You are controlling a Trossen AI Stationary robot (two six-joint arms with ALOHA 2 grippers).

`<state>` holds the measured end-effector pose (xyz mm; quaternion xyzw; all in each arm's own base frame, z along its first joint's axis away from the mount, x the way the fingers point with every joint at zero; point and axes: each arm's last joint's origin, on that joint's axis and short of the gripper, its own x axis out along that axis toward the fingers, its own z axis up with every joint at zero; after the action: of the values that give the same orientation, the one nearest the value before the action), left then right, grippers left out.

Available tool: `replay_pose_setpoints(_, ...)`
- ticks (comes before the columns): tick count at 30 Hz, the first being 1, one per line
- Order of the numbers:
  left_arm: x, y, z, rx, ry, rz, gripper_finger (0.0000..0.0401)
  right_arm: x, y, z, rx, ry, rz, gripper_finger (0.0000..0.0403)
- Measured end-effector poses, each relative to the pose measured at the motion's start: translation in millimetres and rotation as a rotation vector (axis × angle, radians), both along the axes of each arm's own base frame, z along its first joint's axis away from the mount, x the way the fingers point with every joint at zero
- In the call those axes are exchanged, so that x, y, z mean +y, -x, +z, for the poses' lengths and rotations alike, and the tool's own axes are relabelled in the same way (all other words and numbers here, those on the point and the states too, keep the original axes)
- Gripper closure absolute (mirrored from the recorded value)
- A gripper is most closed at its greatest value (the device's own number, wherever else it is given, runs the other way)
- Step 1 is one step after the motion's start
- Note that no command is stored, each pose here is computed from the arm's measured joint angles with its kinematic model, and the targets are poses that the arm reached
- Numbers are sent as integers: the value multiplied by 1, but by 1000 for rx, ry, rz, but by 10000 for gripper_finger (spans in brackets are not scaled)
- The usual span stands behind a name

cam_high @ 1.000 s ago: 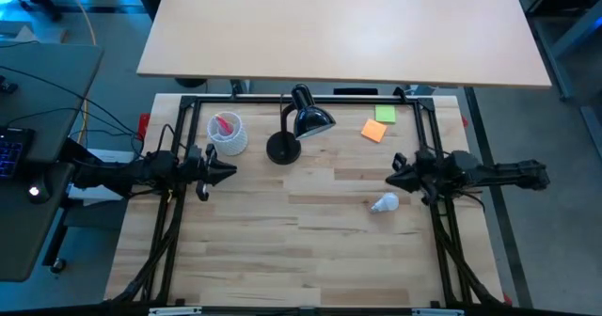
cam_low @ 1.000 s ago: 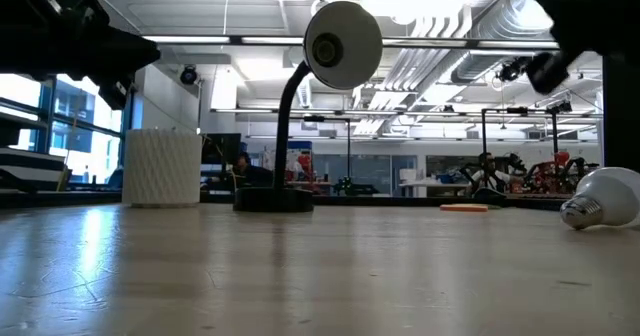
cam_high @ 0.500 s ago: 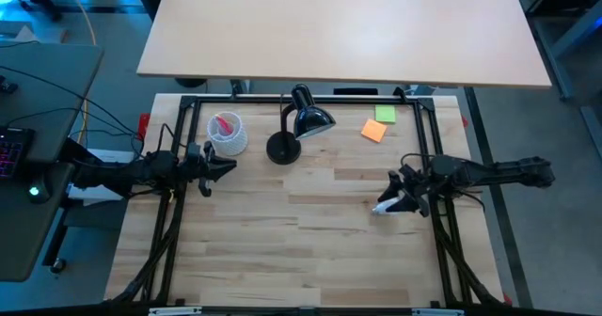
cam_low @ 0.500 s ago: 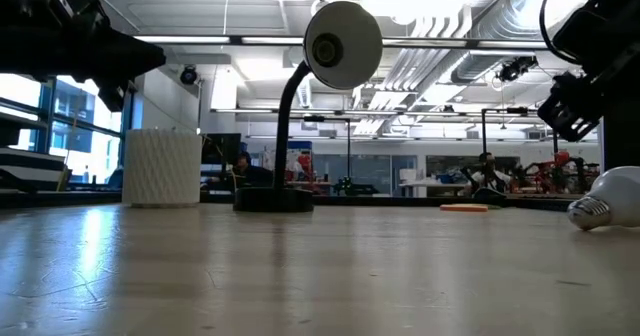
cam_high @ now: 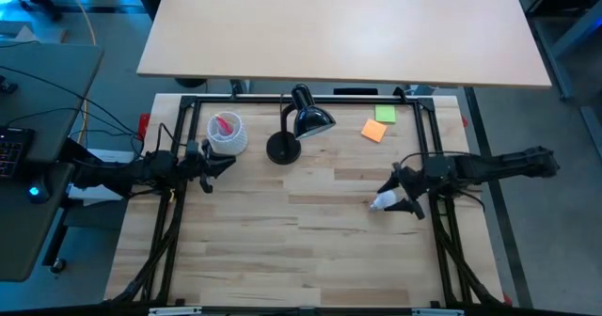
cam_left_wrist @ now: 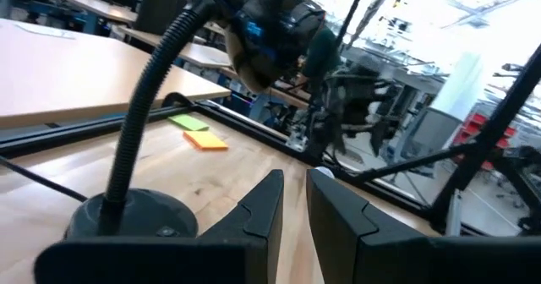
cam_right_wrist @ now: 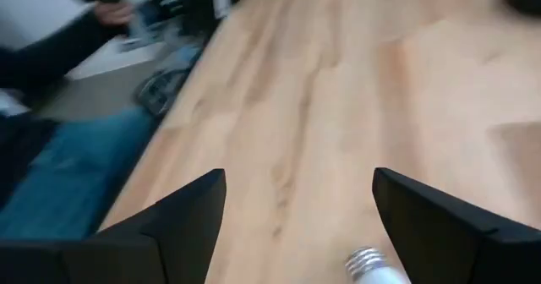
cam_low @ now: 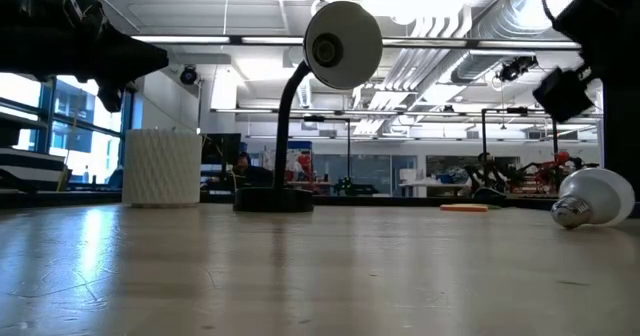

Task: Screw lightbulb
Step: Prepare the light bulb

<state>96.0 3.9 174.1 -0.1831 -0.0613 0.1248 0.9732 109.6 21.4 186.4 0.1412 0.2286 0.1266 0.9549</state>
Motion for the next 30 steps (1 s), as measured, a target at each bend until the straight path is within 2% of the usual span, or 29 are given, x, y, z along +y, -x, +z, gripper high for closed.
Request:
replay_pose_setpoints(4,1,0,0,4,-10,28,351,3,-6,27,-1,21,-62,105)
replay_pose_setpoints(7,1,0,0,9,-27,29,351,6,-14,41,70,50,-61,105)
replay_pose_setpoints(15,1,0,0,23,-74,33,351,8,-53,74,399,332,68,105)
replay_pose_setpoints(18,1,0,0,24,-75,26,351,2,-67,70,578,427,127,104)
replay_pose_setpoints(22,0,0,0,27,-91,7,351,-12,-71,52,811,498,209,99)
replay_pose_setpoints(30,0,0,0,28,-96,3,351,-27,-60,16,938,446,345,78)
